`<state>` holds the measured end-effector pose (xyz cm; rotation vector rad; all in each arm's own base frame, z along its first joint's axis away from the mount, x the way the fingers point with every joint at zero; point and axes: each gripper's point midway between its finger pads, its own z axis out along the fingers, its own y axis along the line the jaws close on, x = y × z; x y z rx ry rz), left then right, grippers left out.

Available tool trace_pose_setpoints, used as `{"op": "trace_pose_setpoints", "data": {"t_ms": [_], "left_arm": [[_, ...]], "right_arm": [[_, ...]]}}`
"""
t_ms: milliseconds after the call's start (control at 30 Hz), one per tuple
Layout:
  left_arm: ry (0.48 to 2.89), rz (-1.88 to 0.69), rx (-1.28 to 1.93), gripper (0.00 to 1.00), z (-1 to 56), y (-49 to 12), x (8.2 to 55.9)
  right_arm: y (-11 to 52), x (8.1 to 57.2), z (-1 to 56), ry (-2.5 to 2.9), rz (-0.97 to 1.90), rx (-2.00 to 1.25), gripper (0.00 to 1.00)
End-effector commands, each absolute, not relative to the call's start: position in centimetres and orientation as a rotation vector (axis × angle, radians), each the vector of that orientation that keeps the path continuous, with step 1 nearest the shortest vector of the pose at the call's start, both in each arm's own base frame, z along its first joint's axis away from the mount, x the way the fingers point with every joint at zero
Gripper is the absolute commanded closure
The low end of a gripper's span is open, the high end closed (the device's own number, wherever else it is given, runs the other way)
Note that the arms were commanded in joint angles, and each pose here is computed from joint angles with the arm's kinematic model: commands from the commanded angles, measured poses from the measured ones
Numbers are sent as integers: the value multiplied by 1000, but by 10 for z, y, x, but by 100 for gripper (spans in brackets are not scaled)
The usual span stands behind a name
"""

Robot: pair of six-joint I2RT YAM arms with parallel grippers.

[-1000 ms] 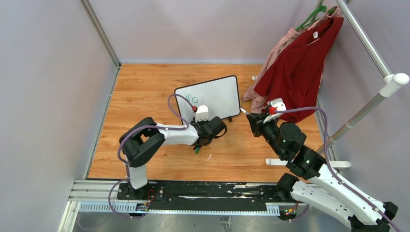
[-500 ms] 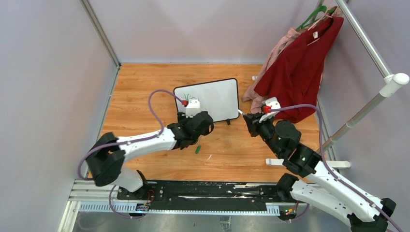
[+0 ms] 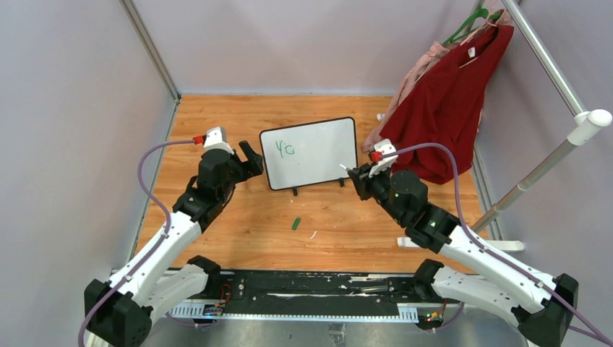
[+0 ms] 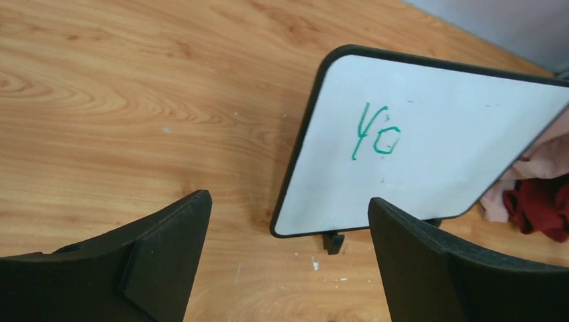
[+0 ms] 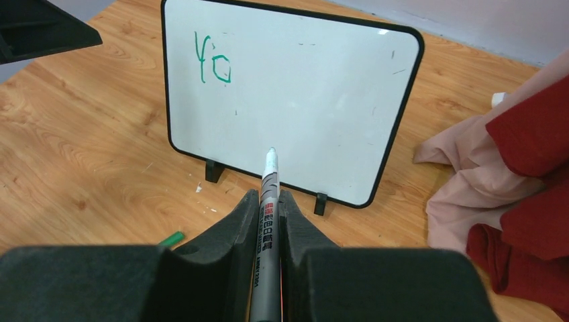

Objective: Write a sentence on the whiteboard

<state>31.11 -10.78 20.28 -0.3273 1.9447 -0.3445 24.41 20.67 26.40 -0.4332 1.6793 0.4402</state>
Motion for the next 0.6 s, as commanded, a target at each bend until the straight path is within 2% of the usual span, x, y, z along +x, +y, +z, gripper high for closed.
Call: {"op": "trace_pose_setpoints", "data": {"t_ms": [0, 100, 167, 267, 367, 567], "left_arm": [[1782, -506, -103, 9, 227, -131, 314], [1658, -545, -82, 12, 238, -129, 322], [1669, -551, -122, 11, 237, -117, 335], [1706, -689, -151, 8, 230, -107, 350], [1749, -825, -149, 10, 217, -107, 360], [1674, -900, -68, 10, 207, -117, 355]], "right_arm": [[226, 252, 294, 1598, 521, -416, 100], [238, 259, 290, 1608, 533, -417, 100], [245, 263, 288, 1617, 542, -417, 100], [252, 270, 284, 1635, 540, -407, 100], [257, 280, 278, 1652, 517, -393, 100], [277, 290, 277, 1634, 532, -441, 100]]}}
